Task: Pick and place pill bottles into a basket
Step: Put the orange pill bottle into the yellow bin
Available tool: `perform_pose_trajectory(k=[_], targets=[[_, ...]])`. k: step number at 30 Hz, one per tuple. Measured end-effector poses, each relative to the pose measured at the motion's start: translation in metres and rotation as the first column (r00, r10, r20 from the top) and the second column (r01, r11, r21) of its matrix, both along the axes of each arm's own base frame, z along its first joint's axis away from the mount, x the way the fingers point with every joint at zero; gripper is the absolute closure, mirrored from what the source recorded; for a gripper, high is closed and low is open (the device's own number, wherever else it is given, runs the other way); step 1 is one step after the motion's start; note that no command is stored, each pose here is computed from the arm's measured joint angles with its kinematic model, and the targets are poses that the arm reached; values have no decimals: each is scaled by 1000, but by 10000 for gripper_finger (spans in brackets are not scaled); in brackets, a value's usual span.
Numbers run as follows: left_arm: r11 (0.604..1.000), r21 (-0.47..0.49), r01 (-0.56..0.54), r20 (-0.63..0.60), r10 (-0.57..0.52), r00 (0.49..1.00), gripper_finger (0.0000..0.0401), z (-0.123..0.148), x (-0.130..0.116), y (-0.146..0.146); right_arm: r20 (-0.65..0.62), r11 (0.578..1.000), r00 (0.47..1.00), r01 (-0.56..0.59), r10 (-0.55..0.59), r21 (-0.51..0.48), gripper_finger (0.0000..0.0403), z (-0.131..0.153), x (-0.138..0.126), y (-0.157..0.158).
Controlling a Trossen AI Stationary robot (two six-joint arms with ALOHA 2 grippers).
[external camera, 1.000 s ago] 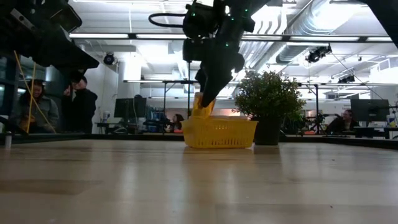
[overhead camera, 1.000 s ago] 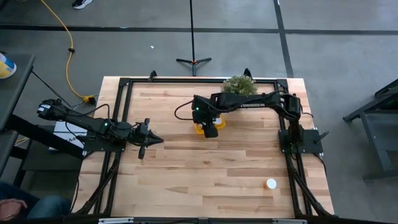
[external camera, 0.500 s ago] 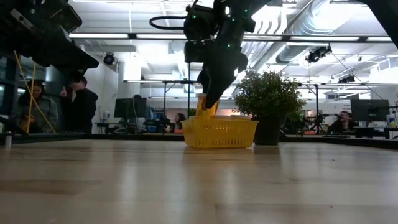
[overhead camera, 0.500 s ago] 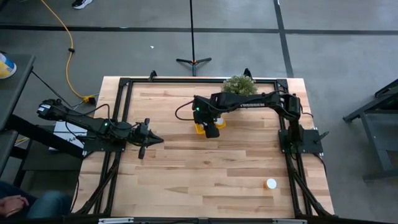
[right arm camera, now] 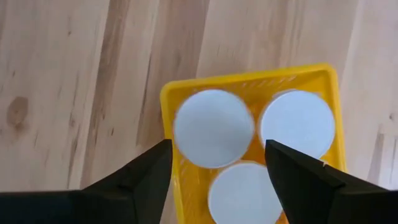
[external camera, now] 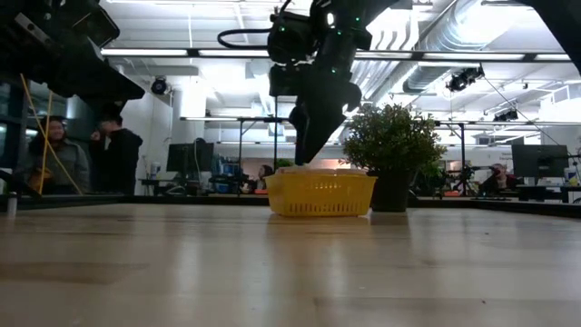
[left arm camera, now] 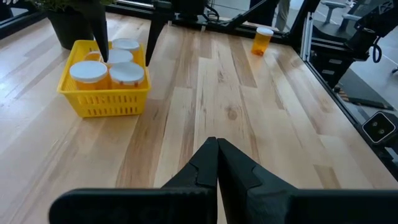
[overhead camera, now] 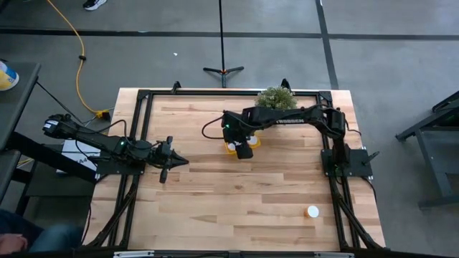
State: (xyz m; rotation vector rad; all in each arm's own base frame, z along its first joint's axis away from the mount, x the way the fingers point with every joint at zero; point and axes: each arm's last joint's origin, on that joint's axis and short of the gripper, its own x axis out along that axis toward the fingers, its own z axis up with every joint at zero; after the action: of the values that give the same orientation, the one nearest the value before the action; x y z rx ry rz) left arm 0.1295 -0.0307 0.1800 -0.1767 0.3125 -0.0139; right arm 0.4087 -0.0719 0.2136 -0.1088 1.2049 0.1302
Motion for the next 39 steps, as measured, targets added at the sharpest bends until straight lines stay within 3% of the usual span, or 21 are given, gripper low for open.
perform_pose_trajectory(k=[5,14,23,29,33,39], targets=[[1000,0,0,0,0,1000,355,0,0,0,10,1000,1000,14,-14,-2,156,7,1,-4],[1000,0,-1,1,1,1000,355,0,0,0,13,995,997,72,-73,67,155,59,4,8],[1000,0,-2,1,2,1000,355,0,0,0,41,990,997,-69,65,122,155,99,-18,86],[1000,-2,-5,12,5,1000,355,1,0,0,163,994,981,-105,106,-14,155,135,-45,142],[1000,-7,-7,11,7,1000,355,1,0,0,255,988,954,-149,156,-47,155,153,-66,189],[1000,30,5,16,-6,1000,355,1,0,0,324,980,934,-95,149,-178,156,157,-99,251]])
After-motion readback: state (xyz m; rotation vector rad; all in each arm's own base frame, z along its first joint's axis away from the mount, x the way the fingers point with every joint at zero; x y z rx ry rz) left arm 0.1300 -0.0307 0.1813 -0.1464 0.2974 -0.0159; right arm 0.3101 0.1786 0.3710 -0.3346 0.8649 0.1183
